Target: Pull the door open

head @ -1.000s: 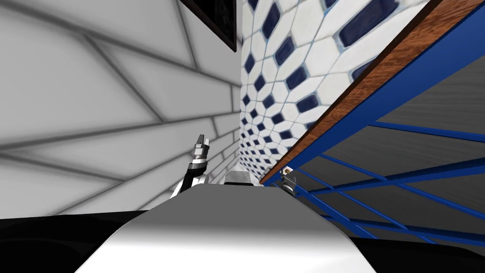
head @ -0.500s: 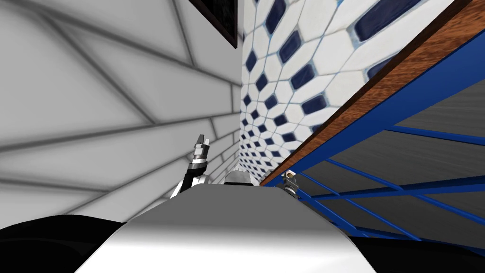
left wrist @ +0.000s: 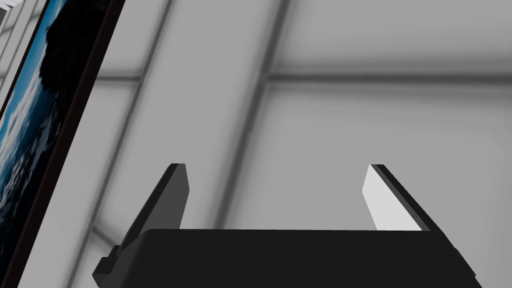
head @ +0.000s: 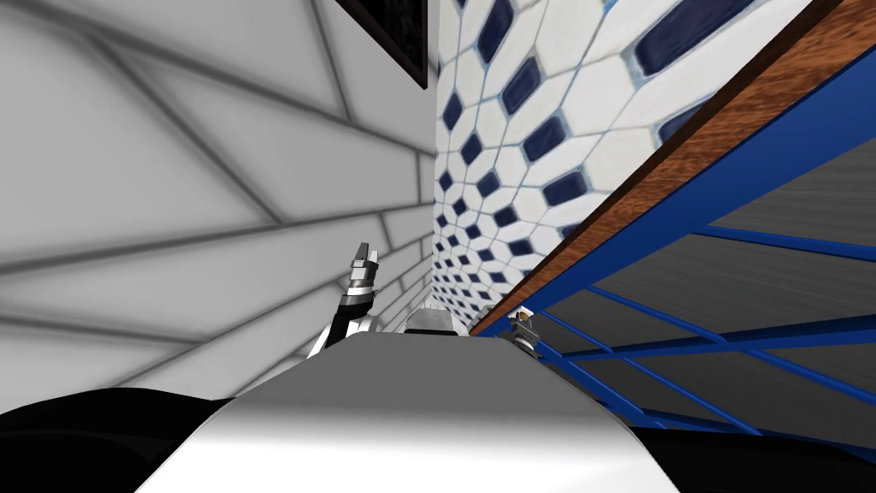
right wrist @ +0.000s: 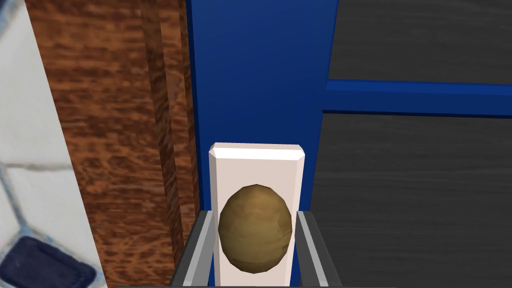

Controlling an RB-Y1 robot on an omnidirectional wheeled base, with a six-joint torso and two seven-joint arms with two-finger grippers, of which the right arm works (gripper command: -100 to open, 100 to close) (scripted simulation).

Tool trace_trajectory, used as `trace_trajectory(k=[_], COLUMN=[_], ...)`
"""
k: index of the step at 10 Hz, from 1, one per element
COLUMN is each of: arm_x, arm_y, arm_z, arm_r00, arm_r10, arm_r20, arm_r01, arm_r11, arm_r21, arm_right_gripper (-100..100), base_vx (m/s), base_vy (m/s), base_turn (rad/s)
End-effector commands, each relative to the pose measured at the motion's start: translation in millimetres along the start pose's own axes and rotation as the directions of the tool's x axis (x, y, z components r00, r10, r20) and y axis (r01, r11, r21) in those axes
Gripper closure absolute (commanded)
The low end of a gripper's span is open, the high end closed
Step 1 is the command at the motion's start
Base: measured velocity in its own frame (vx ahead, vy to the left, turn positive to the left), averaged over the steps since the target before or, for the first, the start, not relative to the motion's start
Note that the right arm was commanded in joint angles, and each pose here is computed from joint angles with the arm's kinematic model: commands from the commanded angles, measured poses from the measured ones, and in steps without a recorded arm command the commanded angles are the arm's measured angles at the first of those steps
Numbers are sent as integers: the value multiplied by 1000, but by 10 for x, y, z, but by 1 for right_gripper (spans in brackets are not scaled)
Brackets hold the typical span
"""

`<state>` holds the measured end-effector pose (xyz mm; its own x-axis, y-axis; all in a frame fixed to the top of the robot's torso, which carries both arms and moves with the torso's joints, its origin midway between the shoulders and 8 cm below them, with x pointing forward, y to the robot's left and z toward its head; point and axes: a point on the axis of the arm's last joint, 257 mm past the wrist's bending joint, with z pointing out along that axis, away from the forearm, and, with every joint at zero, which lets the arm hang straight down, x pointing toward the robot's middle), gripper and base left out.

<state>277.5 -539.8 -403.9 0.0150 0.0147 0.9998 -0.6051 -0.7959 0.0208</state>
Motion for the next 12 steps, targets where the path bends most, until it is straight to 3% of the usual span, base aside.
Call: trace_trajectory(k=[1, 9, 10, 12], arm_x=[12, 46, 49, 39], arm_y=[-64, -371, -349, -451], arm_z=[-9, -92, -66, -144], arm_r00=[1000, 1000, 1000, 1000], arm_r10=[3, 20, 17, 17], arm_r20=[-2, -3, -5, -2], arm_r01=[-3, -19, -16, -17], arm_r11=[1000, 987, 989, 980], arm_r21=[28, 160, 150, 199], arm_right_gripper=[100, 100, 100, 100], base_vx=[-117, -212, -92, -206], base_vy=[-6, 32, 13, 14], base_turn=[56, 68, 23, 61])
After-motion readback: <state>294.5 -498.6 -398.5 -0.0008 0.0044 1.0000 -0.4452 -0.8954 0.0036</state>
